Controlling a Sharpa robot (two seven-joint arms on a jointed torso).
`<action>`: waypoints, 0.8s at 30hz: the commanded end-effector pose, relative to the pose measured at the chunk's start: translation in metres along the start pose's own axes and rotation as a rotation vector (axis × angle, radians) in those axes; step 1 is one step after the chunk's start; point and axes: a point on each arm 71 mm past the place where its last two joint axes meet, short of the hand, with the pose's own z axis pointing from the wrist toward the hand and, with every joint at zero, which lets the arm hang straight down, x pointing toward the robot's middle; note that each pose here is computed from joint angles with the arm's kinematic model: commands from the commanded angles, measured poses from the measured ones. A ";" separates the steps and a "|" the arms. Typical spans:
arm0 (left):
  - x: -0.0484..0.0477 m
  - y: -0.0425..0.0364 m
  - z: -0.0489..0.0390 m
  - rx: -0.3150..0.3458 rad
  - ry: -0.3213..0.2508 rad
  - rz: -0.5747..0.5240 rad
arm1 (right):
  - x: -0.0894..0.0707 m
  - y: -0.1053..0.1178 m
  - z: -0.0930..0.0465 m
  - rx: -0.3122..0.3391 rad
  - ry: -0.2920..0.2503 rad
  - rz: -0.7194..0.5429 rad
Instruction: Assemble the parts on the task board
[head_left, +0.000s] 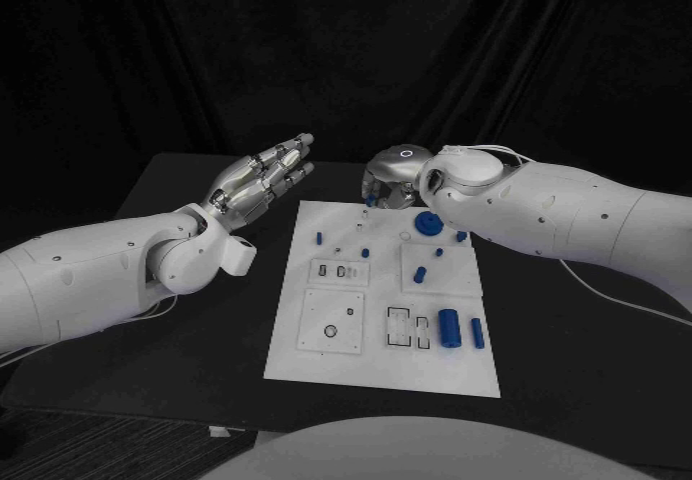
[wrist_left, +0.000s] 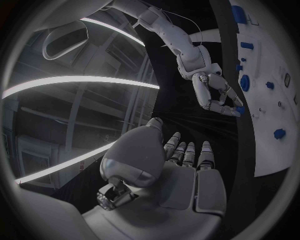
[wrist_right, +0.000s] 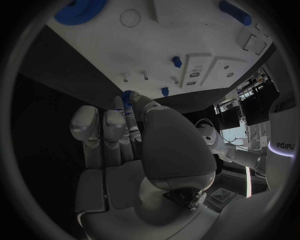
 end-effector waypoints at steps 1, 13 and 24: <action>0.0021 -0.0010 0.0013 0.011 0.012 -0.009 | 0.002 -0.002 0.001 0.027 0.005 0.002; 0.0037 -0.0009 0.0020 0.011 0.016 -0.012 | 0.004 -0.004 0.006 0.043 0.010 -0.002; 0.0046 -0.0004 0.0030 0.010 0.020 -0.015 | 0.008 -0.004 0.009 0.056 0.014 -0.001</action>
